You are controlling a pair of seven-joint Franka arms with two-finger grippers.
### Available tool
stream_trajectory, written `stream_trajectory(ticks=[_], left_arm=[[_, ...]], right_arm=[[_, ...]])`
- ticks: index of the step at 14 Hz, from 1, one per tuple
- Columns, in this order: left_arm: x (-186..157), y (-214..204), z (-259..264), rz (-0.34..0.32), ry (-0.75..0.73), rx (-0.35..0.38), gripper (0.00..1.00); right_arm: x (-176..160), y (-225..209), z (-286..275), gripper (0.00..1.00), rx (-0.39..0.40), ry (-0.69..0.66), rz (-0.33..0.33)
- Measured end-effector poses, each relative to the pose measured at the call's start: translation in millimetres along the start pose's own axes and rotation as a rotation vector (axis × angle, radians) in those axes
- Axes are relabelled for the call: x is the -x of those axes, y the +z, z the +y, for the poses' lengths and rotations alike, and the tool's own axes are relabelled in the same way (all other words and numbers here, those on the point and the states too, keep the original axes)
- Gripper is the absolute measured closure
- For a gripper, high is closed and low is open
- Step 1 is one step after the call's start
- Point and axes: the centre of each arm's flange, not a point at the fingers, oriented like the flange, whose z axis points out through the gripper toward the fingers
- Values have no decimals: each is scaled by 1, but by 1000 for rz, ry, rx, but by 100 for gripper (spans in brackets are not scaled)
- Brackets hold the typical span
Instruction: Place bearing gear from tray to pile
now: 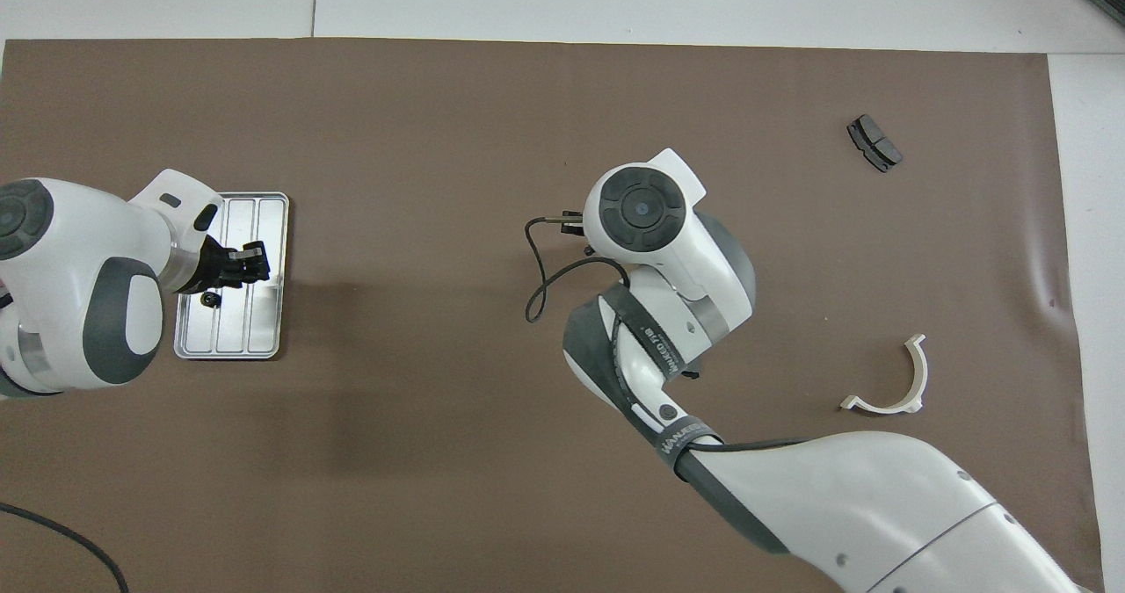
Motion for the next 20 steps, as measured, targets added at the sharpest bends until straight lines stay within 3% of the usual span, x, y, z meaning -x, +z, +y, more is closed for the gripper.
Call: stream_trajectory(ticks=[3,8,11,17,20], left_arm=[[10,-19,81,11,-54,13,65],[94,-11,249,1,-43,27,65],[123,16,326,-7,-48,11,65],[146,62,358,-16,-3,-15,65],[152,65,361,-10,8,-8,55]], right_arm=[[-18,-6,74,65,28,-54,-13],[-16,16,166,65,54,-152,-97],[-8,33,221,65,58,-209,-157],[17,48,290,65,6,-327,-265],[26,53,314,65,-4,-352,-290]])
